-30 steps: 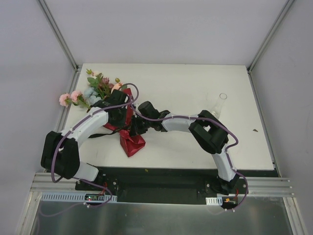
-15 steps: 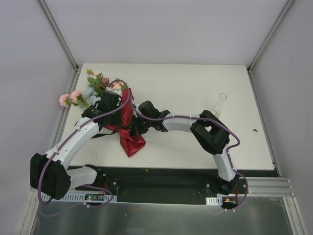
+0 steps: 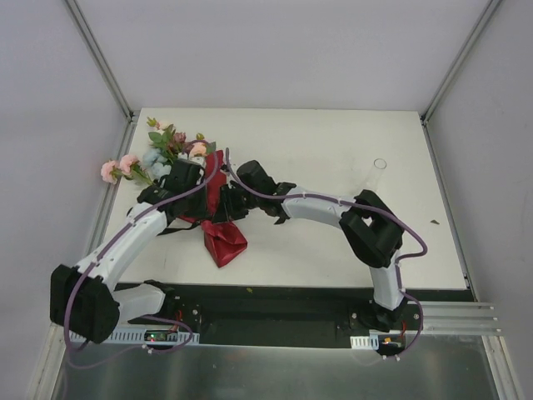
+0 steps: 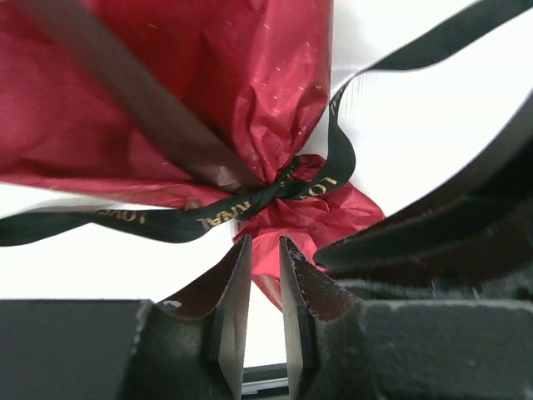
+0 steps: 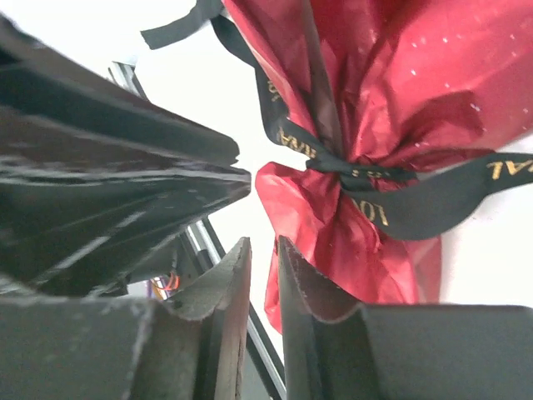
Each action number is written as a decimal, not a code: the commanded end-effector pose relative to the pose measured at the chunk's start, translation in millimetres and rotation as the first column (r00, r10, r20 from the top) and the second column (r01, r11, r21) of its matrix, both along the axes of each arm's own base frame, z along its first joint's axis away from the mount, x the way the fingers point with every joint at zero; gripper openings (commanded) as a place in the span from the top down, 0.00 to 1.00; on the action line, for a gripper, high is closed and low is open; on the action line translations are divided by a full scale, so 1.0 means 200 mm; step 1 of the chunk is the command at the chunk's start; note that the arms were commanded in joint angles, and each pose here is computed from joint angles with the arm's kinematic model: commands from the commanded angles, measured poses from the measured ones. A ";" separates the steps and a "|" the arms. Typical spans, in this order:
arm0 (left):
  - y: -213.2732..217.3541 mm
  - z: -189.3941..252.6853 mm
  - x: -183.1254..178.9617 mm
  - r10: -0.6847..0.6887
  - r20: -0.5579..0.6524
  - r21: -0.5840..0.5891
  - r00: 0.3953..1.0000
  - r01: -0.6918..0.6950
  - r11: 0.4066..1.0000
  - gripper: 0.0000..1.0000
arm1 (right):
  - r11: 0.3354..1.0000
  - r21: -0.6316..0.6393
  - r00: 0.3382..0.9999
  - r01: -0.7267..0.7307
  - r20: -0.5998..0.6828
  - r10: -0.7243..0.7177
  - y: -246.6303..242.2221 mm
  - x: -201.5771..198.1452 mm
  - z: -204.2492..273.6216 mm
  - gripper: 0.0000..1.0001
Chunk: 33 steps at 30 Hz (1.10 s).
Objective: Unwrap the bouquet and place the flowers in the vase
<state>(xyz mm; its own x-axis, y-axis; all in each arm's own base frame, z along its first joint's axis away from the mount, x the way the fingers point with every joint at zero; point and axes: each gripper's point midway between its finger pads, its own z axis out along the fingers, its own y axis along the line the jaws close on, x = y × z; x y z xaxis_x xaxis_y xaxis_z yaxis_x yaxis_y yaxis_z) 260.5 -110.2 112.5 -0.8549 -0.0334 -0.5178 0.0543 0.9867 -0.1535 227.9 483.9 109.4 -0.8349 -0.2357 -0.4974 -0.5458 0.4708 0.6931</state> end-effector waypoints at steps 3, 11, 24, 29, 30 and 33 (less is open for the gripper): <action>0.11 0.16 -0.03 0.104 0.115 -0.052 0.988 -0.098 0.994 0.80 | 0.997 0.079 1.000 0.018 -0.027 -0.016 0.13 0.02 0.08 0.82; 0.10 0.10 -0.02 0.085 0.017 -0.155 0.996 -0.081 0.985 0.75 | 1.000 0.006 0.999 -0.008 -0.052 0.008 0.17 -0.07 -0.14 0.87; -0.04 -0.11 0.00 -0.115 -0.157 -0.146 0.981 0.092 0.985 0.81 | 1.000 -0.008 0.996 0.011 -0.084 -0.011 0.15 -0.13 -0.25 0.91; -0.01 -0.13 0.01 -0.107 -0.158 -0.077 0.982 0.096 0.992 0.78 | 1.000 -0.015 0.995 0.027 -0.092 -0.028 0.10 -0.11 -0.27 0.91; -0.01 -0.14 0.00 -0.113 -0.160 -0.074 0.981 0.102 0.992 0.77 | 0.999 -0.018 0.995 0.033 -0.099 -0.034 0.09 -0.11 -0.29 0.91; -0.03 -0.17 -0.01 -0.123 -0.189 -0.071 0.974 0.112 0.991 0.75 | 0.999 -0.001 0.994 0.036 -0.106 -0.036 0.09 -0.09 -0.27 0.91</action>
<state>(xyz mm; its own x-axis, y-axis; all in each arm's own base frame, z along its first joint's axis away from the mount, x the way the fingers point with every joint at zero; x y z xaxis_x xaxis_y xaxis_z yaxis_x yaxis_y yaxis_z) 252.1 -116.7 76.2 -0.9432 0.0052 -0.3321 0.1013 0.9568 -0.2726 203.3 508.9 53.0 -0.8835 -0.2274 -0.4096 -0.4677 0.4764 0.7445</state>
